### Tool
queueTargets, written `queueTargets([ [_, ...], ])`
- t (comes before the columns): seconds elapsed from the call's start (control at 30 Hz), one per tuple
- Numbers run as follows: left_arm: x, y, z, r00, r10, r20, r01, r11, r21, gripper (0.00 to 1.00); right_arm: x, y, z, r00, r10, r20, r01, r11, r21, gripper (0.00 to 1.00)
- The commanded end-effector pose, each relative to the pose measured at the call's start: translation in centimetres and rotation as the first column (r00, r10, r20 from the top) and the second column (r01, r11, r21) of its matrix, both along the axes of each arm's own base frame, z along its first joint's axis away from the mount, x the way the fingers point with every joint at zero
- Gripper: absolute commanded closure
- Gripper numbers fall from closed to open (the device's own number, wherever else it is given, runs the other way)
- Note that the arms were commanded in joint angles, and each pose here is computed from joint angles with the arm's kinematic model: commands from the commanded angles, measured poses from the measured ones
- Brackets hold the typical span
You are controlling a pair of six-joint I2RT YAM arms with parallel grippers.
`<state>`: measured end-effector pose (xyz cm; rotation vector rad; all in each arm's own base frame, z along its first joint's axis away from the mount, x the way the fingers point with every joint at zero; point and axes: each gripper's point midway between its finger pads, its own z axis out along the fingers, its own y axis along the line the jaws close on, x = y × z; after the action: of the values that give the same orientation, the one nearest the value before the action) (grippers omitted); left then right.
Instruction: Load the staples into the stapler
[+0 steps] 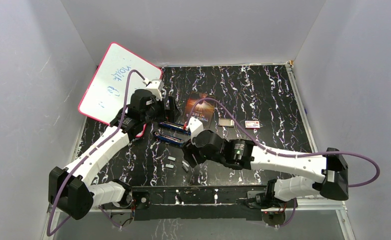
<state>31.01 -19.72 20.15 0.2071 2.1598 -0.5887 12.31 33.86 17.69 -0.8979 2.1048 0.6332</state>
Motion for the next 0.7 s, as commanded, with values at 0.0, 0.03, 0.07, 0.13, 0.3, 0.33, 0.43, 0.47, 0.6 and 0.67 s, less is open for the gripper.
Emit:
queueTargets([
  [0.0, 0.3, 0.4, 2.2, 0.999, 0.026, 0.045, -0.026, 0.999, -0.019, 0.02, 0.9, -0.3, -1.7, 1.0, -0.02, -0.001, 0.02, 0.999, -0.042, 0.3],
  [0.03, 0.3, 0.4, 2.1, 0.999, 0.028, 0.044, -0.028, 0.999, -0.019, 0.02, 0.9, -0.5, -2.1, 1.0, -0.028, -0.007, 0.028, 0.999, -0.038, 0.3],
  [0.07, 0.3, 0.5, 2.0, 0.999, 0.029, 0.041, -0.029, 0.999, -0.016, 0.02, 0.9, -0.5, -2.2, 0.999, -0.038, -0.01, 0.038, 0.999, -0.026, 0.31],
  [0.13, 0.3, 0.6, 1.8, 0.999, 0.034, 0.037, -0.033, 0.999, -0.011, 0.02, 1.2, -1.2, -3.2, 0.998, -0.068, -0.019, 0.067, 0.997, -0.034, 0.32],
  [0.3, 0.4, 0.8, 1.2, 0.998, 0.05, 0.025, -0.05, 0.999, 0.003, 0.02, 2.2, -2.4, -5.4, 0.992, -0.113, -0.049, 0.11, 0.991, -0.07, 0.33],
  [0.33, 0.5, 0.9, 1.1, 0.998, 0.052, 0.024, -0.052, 0.999, 0.006, 0.02, 2.3, -2.3, -5.6, 0.992, -0.109, -0.056, 0.106, 0.992, -0.068, 0.33],
  [0.43, 0.6, 0.9, 0.6, 0.998, 0.057, 0.012, -0.058, 0.998, 0.018, 0.02, 2.2, -1.7, -6.2, 0.994, -0.082, -0.071, 0.078, 0.995, -0.064, 0.33],
  [0.47, 0.6, 1.0, 0.4, 0.998, 0.062, 0.008, -0.062, 0.998, 0.024, 0.02, 2.2, -1.5, -6.5, 0.995, -0.068, -0.076, 0.063, 0.996, -0.064, 0.33],
  [0.6, 0.7, 1.9, -0.6, 0.995, 0.104, -0.011, -0.103, 0.993, 0.061, 0.02, 1.8, -0.6, -7.5, 0.996, -0.018, -0.087, 0.011, 0.997, -0.073, 0.33],
  [0.67, 0.6, 2.2, -1.1, 0.993, 0.115, -0.023, -0.113, 0.991, 0.072, 0.01, 1.5, 0.0, -7.7, 0.995, 0.012, -0.1, -0.018, 0.998, -0.06, 0.35],
])
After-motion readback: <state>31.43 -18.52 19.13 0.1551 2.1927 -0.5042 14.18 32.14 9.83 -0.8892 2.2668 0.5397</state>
